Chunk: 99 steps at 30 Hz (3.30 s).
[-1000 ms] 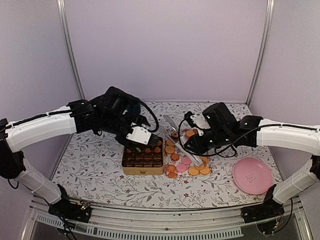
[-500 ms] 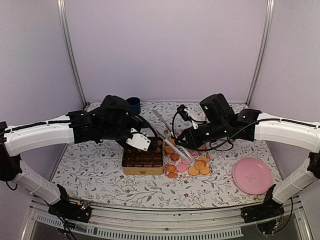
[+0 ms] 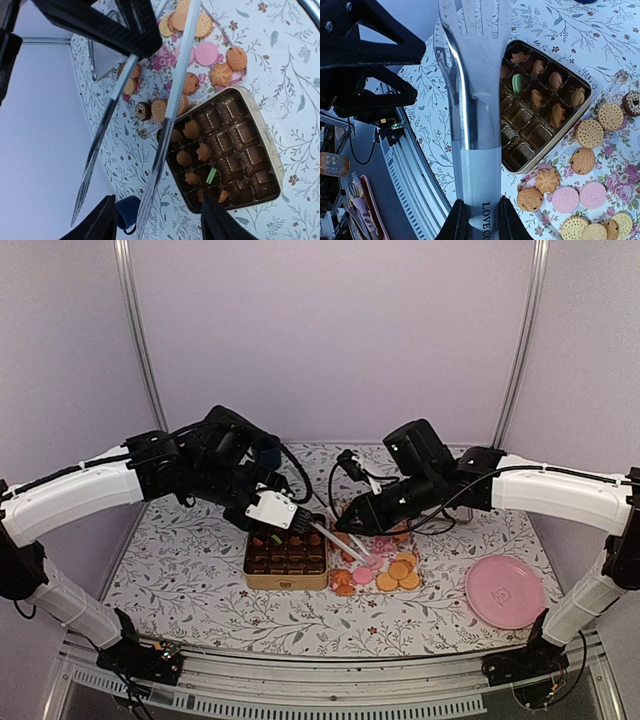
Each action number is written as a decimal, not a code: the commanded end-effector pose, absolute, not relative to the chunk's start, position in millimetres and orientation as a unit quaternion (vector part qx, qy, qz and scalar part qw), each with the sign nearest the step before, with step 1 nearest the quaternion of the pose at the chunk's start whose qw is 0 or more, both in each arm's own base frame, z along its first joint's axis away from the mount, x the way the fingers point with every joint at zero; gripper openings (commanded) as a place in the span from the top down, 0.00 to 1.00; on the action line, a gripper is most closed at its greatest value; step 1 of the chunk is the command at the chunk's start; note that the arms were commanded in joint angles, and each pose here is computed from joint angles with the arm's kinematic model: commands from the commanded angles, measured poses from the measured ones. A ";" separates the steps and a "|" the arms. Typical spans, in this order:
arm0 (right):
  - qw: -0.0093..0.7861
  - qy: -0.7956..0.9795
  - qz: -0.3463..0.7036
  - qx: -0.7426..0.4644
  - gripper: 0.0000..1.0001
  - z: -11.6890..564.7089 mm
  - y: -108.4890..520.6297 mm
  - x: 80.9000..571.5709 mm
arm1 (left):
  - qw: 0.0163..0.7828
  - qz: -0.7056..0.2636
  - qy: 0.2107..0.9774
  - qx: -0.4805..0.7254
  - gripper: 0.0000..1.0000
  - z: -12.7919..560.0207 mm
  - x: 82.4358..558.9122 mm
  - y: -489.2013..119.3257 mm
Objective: Pack the cookies
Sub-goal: Pass from the right arm to the left, then pass from the left arm to the right
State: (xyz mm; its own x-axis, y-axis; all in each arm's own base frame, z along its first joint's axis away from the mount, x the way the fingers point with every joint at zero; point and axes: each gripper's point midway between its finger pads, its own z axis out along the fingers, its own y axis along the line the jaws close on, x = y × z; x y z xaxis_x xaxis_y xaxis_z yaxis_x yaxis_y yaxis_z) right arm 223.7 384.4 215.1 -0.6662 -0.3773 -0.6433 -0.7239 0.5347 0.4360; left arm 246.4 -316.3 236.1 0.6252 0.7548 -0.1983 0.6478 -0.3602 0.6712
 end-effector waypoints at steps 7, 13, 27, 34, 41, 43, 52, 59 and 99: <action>0.220 0.824 0.386 -0.351 1.00 224.7 398.6 214.1 | 0.302 0.043 0.460 0.834 0.57 209.3 243.7 -303.3; 0.211 0.821 0.392 -0.357 1.00 224.2 400.5 209.7 | 0.293 0.052 0.463 0.835 0.67 198.8 249.5 -301.9; 0.294 0.869 0.294 -0.268 1.00 216.5 387.3 264.5 | 0.299 0.076 0.446 0.840 1.00 184.2 240.6 -297.4; 0.290 0.873 0.270 -0.284 0.83 202.8 406.4 261.7 | 0.300 0.091 0.444 0.839 1.00 179.3 237.0 -293.8; 0.269 0.873 0.273 -0.300 0.65 178.8 436.9 258.7 | 0.310 0.105 0.433 0.840 1.00 182.6 236.0 -292.6; 0.272 0.872 0.271 -0.302 0.63 180.6 442.2 260.9 | 0.311 0.108 0.432 0.840 1.00 181.6 235.7 -290.5; 0.291 0.887 0.196 -0.302 0.66 165.7 438.2 283.8 | 0.314 0.101 0.437 0.837 1.00 184.1 232.4 -292.3; 0.312 0.900 0.099 -0.289 0.77 148.6 414.2 303.3 | 0.302 0.079 0.438 0.843 1.00 186.4 220.4 -291.6; 0.478 0.761 0.360 -0.251 0.01 355.7 363.9 279.2 | 0.300 -0.226 0.622 0.688 1.00 227.7 200.3 -322.5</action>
